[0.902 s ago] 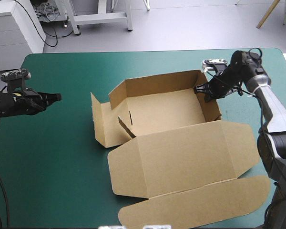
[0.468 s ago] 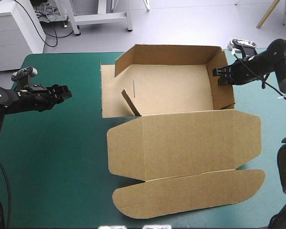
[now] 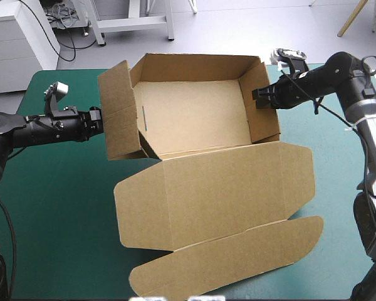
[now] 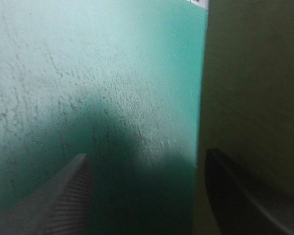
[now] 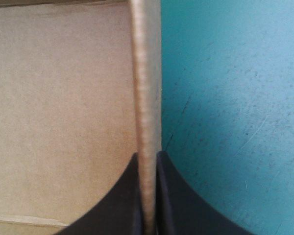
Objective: Fold the box
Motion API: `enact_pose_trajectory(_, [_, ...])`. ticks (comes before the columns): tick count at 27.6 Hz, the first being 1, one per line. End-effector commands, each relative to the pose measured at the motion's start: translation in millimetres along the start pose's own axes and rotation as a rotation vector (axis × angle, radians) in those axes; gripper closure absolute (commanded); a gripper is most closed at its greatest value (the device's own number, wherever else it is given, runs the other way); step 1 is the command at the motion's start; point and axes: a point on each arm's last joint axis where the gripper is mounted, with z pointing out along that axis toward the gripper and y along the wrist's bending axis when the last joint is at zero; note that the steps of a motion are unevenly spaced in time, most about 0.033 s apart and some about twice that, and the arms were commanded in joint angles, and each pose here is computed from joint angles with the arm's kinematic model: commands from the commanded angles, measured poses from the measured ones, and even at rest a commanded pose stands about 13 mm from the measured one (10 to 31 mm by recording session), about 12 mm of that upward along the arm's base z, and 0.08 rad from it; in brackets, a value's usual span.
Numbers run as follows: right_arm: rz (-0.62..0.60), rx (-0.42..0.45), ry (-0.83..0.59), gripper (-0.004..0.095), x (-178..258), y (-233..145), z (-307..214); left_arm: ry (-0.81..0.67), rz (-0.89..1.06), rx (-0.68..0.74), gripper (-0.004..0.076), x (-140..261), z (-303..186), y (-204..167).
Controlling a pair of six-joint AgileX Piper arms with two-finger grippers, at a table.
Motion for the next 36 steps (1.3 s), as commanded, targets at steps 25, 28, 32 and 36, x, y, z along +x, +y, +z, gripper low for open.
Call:
enact_pose_trajectory(25, [-0.027, -0.098, -0.079, 0.0921, -0.4, 96.4, 66.2, 0.186, 0.050, -0.039, 0.0277, 18.2, -6.6, -17.9])
enact_pose_trajectory(28, [-0.074, -0.079, -0.072, 0.0921, 5.7, 115.5, 76.9, 0.266, 0.073, -0.147, 0.0342, 27.5, 4.9, -18.4])
enact_pose_trajectory(32, [-0.104, 0.004, -0.014, 0.0922, 15.7, 122.5, 91.2, 0.270, 0.058, -0.312, 0.0388, 31.5, 16.3, -16.3])
enact_pose_trajectory(36, [-0.080, -0.028, 0.005, 0.0922, 19.2, 129.2, 96.3, 0.206, 0.027, -0.565, 0.0450, 33.8, 28.8, -13.8])
